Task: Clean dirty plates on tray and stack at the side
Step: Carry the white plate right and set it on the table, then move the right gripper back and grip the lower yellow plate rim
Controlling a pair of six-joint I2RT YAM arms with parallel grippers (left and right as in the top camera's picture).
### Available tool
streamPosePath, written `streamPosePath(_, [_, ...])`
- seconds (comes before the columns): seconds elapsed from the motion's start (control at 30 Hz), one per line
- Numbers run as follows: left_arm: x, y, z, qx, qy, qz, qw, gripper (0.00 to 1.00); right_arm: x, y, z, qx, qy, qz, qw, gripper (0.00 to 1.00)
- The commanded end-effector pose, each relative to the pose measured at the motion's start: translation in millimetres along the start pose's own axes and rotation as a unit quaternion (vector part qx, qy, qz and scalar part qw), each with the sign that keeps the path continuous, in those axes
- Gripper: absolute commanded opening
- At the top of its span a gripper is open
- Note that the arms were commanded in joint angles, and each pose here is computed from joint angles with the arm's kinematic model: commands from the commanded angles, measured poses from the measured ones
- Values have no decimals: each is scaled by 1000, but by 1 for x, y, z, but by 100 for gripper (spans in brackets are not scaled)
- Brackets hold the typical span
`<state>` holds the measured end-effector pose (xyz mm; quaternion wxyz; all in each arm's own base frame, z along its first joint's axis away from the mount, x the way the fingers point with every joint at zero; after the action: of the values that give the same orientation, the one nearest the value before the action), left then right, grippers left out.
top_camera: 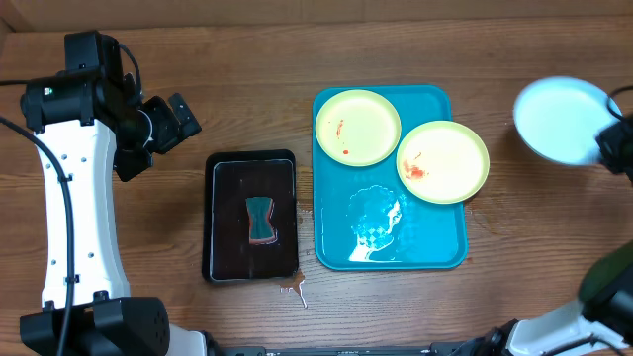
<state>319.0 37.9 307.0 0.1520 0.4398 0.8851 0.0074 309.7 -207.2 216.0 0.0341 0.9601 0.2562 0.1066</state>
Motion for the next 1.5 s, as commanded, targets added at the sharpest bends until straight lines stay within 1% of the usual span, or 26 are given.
streamPosePath(0.0, [-2,2,-6,-9,-9,7,1000,100,-16,-2,23,37,-18,19,999,4])
streamPosePath(0.13, [-2,2,-6,-9,-9,7,1000,100,-27,-17,47,57,-55,16,997,4])
streamPosePath(0.37, [-2,2,-6,-9,-9,7,1000,100,-31,-56,84,104,-96,-7,990,4])
streamPosePath(0.4, [-2,2,-6,-9,-9,7,1000,100,-30,-64,89,109,-114,-14,987,8])
streamPosePath(0.43, [-2,2,-6,-9,-9,7,1000,100,-29,-67,90,110,-120,-16,986,16])
streamPosePath(0.47, [-2,2,-6,-9,-9,7,1000,100,-26,-70,90,112,-123,-23,986,29])
streamPosePath(0.5, [-2,2,-6,-9,-9,7,1000,100,-23,-72,89,112,-124,-29,985,35])
streamPosePath(0.57, [-2,2,-6,-9,-9,7,1000,100,-15,-75,84,103,-125,-46,986,42])
streamPosePath(0.7, [-2,2,-6,-9,-9,7,1000,100,16,-85,62,64,-101,-118,986,43])
streamPosePath(0.77, [-2,2,-6,-9,-9,7,1000,100,33,-92,49,38,-79,-157,984,47])
streamPosePath(0.9, [-2,2,-6,-9,-9,7,1000,100,64,-106,31,-11,-34,-242,970,52])
streamPosePath(0.93, [-2,2,-6,-9,-9,7,1000,100,76,-110,31,-23,-21,-278,960,57])
streamPosePath(1.03, [-2,2,-6,-9,-9,7,1000,100,92,-116,41,-32,-4,-325,945,64])
streamPosePath(1.17, [-2,2,-6,-9,-9,7,1000,100,100,-120,64,-19,23,-338,941,66])
streamPosePath(1.27, [-2,2,-6,-9,-9,7,1000,100,104,-125,82,11,48,-338,940,66])
streamPosePath(1.33, [-2,2,-6,-9,-9,7,1000,100,104,-125,90,17,43,-338,940,62])
streamPosePath(1.47, [-2,2,-6,-9,-9,7,1000,100,107,-123,94,12,47,-338,940,51])
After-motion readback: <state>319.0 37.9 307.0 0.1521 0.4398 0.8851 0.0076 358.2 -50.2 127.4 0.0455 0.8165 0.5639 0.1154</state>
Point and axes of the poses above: each gripper's point midway between its finger pads, its own z axis out along the fingers, its own x axis along the line the jaws close on, y = z × x, the point moved 8 cm from there along -z, back along the fingers, and after that the axes turned 4 degrees about -z, right-handed, at the moved point
